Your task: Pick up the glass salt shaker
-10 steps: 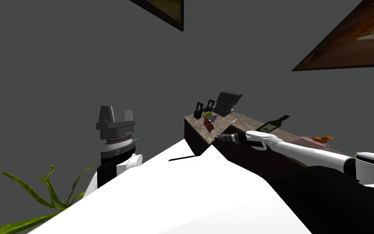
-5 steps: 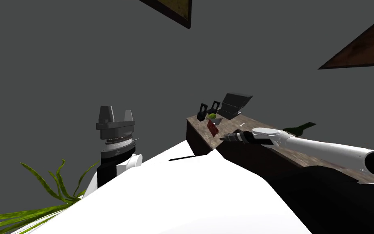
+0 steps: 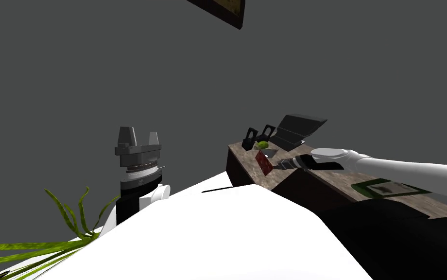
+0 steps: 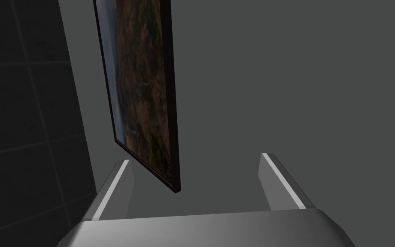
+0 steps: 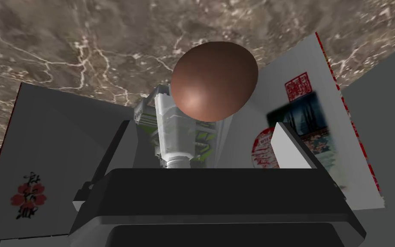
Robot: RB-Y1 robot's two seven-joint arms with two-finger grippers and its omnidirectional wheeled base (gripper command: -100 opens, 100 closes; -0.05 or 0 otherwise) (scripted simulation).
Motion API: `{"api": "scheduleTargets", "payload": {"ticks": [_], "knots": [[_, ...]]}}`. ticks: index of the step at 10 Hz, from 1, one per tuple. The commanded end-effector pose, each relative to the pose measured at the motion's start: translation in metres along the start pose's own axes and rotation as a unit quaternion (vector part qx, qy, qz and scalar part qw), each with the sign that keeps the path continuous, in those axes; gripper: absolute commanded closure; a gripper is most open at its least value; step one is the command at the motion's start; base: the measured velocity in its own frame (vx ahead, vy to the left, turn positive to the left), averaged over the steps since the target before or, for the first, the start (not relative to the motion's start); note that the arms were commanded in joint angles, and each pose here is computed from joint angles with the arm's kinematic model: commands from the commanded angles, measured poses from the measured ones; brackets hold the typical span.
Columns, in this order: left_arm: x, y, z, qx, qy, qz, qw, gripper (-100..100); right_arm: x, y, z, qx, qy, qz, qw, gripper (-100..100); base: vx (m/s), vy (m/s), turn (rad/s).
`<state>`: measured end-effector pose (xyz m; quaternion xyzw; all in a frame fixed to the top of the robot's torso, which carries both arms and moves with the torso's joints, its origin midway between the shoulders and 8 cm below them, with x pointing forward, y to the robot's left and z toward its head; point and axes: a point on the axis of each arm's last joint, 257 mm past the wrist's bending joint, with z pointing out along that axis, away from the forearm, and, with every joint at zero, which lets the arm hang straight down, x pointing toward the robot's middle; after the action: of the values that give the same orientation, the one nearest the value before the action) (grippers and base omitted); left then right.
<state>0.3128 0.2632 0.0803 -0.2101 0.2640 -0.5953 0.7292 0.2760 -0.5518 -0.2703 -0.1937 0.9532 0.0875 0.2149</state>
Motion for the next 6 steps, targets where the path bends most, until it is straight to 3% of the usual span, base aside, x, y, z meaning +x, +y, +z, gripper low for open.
{"api": "scheduleTargets", "payload": {"ticks": [1, 3, 4, 5, 6], "knots": [[0.000, 0.000, 0.000, 0.000, 0.000, 0.000, 1.0000, 0, 0.009, -0.004, -0.008, 0.004, 0.017, -0.008, 0.9998, -100, 0.182, 0.041, 0.156], [0.000, 0.000, 0.000, 0.000, 0.000, 0.000, 1.0000, 0, 0.026, -0.004, -0.014, 0.000, 0.038, -0.013, 0.9992, -100, 0.213, 0.039, 0.174], [0.000, 0.000, 0.000, 0.000, 0.000, 0.000, 1.0000, 0, 0.022, -0.007, -0.014, 0.002, 0.032, -0.012, 0.9994, -100, 0.093, -0.005, 0.036], [0.000, 0.000, 0.000, 0.000, 0.000, 0.000, 1.0000, 0, 0.022, -0.006, -0.014, 0.001, 0.033, -0.013, 0.9994, 0, 0.018, 0.000, -0.002], [0.000, 0.000, 0.000, 0.000, 0.000, 0.000, 1.0000, 0, 0.031, -0.007, -0.007, 0.003, 0.030, -0.009, 0.9995, -100, 0.015, 0.008, 0.077]]}}
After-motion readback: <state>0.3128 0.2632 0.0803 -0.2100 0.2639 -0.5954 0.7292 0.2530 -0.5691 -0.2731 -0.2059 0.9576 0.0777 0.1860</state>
